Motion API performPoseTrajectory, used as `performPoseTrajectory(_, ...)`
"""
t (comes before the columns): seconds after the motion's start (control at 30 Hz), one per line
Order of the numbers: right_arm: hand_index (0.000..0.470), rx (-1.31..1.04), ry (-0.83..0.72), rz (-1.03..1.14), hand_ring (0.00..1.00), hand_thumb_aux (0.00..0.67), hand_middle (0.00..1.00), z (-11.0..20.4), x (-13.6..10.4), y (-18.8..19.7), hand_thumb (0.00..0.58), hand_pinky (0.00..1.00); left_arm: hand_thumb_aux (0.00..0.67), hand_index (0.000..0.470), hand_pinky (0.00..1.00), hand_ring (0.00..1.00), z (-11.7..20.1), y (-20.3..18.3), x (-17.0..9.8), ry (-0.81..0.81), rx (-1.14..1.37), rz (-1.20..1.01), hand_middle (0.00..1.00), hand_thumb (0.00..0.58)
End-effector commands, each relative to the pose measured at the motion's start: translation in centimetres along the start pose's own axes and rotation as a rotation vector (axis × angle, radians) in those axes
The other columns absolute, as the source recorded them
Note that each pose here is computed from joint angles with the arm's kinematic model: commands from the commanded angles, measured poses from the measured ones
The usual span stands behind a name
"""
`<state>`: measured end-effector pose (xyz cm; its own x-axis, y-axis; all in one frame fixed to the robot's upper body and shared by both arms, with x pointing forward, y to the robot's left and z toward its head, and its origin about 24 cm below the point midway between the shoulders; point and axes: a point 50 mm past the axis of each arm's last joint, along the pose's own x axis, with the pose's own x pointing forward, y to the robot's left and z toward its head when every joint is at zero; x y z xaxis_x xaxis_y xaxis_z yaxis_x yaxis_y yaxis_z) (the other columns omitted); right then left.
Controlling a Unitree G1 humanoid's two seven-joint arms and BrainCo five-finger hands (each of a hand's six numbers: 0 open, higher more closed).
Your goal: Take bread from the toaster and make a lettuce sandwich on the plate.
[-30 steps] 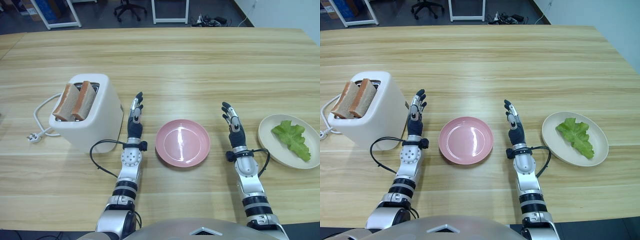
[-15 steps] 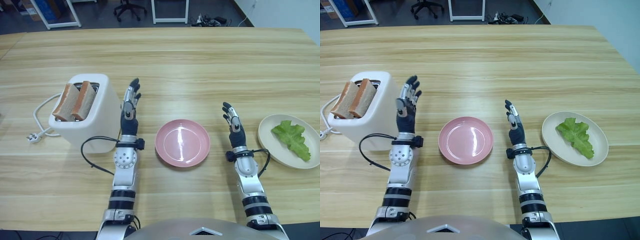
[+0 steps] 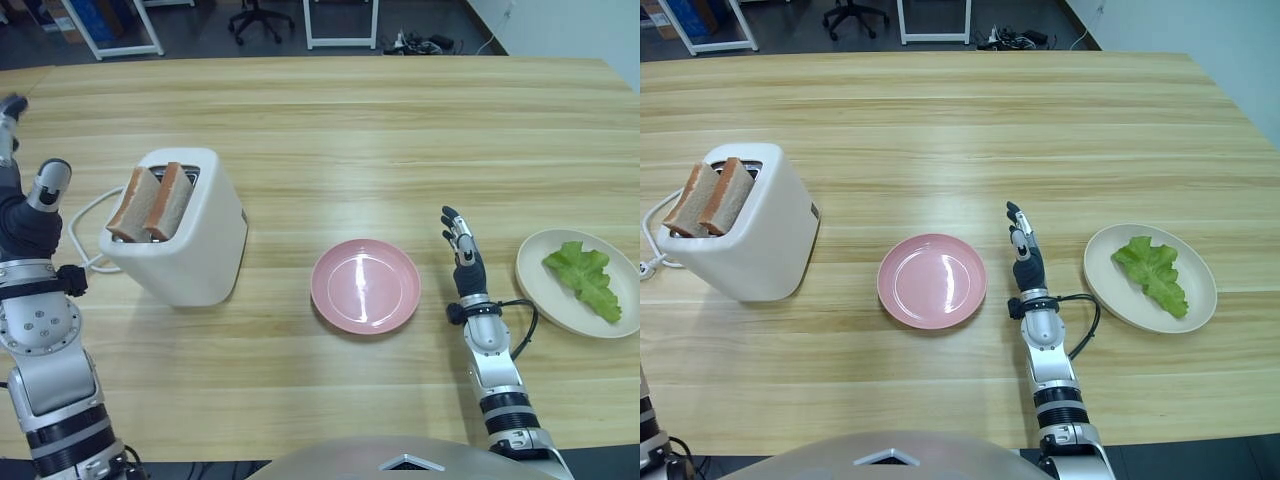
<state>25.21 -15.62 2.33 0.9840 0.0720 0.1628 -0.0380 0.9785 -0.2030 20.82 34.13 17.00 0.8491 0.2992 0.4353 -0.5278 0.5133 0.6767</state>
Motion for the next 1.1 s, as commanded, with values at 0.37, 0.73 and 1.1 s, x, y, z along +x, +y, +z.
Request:
performPoseTrajectory(0.37, 0.0, -0.008, 0.016, 0.007, 0.0, 0.0, 0.0, -0.2, -0.3, -0.1, 0.0, 0.0, 0.0, 0.0, 0.0, 0.0, -5.9, -5.5, -1.9, 0.237, 0.259, -0.215, 0.0, 0.0)
performPoseTrajectory(0.73, 0.0, -0.008, 0.019, 0.008, 0.0, 0.0, 0.0, -0.1, -0.4, -0.1, 0.0, 0.0, 0.67, 0.47, 0.0, 0.0, -5.1, -5.7, -1.6, 0.153, 0.335, -0.107, 0.0, 0.58)
performPoseTrajectory(1.1, 0.0, -0.005, 0.031, 0.004, 0.0, 0.0, 0.0, -0.4, -0.5, 0.0, 0.0, 0.0, 0.67, 0.47, 1.0, 1.0, -1.6, -4.6, -1.1, -0.136, 0.31, 0.163, 1.0, 0.58)
